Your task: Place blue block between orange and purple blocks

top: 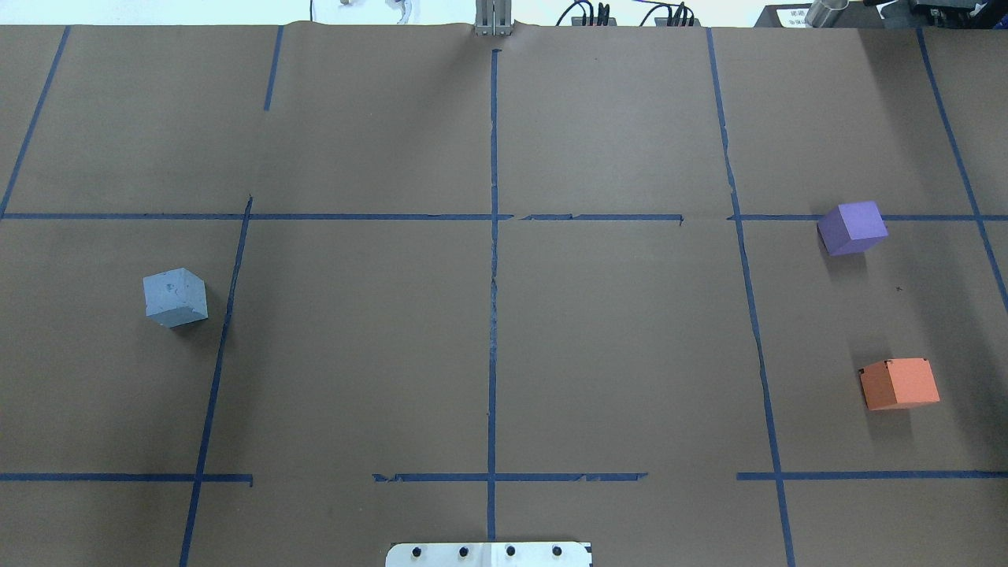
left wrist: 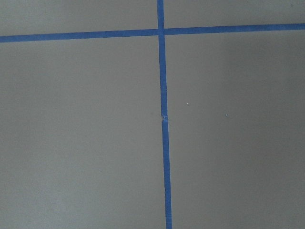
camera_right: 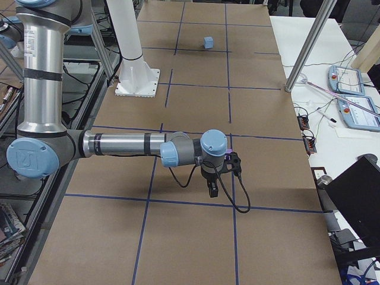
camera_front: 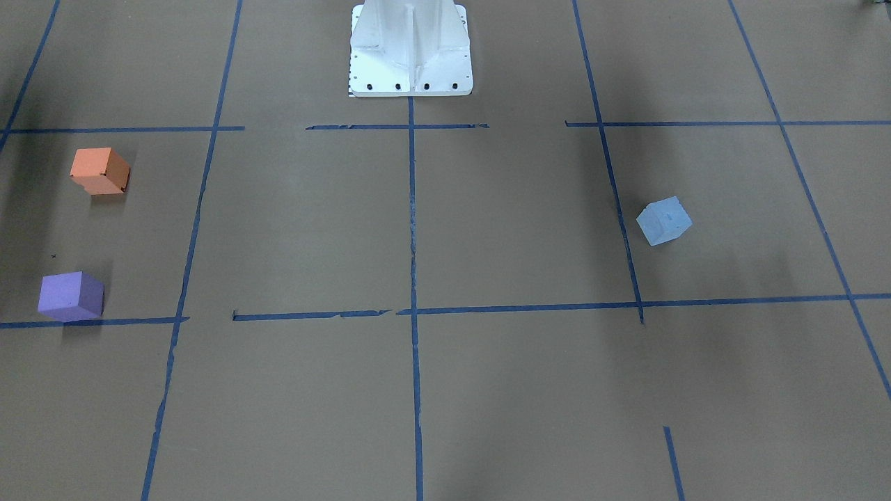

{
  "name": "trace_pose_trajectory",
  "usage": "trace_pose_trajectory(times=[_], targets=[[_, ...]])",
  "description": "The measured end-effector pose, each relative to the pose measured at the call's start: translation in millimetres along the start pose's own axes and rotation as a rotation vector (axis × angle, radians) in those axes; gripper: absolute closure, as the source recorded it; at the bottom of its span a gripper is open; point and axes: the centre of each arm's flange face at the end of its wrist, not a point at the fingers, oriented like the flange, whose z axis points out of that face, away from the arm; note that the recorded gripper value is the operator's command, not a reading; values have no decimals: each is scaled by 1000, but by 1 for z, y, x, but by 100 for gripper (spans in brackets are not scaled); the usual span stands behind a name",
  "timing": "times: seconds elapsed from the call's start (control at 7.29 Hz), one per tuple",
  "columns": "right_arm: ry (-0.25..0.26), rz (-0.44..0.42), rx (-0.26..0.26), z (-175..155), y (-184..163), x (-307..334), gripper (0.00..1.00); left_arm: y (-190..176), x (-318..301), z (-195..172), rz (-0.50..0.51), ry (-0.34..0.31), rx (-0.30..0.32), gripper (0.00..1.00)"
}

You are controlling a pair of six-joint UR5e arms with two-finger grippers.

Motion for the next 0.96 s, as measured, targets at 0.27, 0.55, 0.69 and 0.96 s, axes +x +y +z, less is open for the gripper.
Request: trace_pose_trajectory(times=[0.27,0.55,0.69,0.96], targets=[[-2,-3,2,-1,-1,-1,0,-1,2,-1,7,4,3,0],[-13,-7,5,-2,-4,-4,0,-7,7,-3,30,-6,13,0],[-21,-8,6,-2,-5,-5,0,-20,16,-11,69,-14,53,0],[-27,-10,7,-3,-6,-7,0,-55,43,-36,171,-18,168,0]])
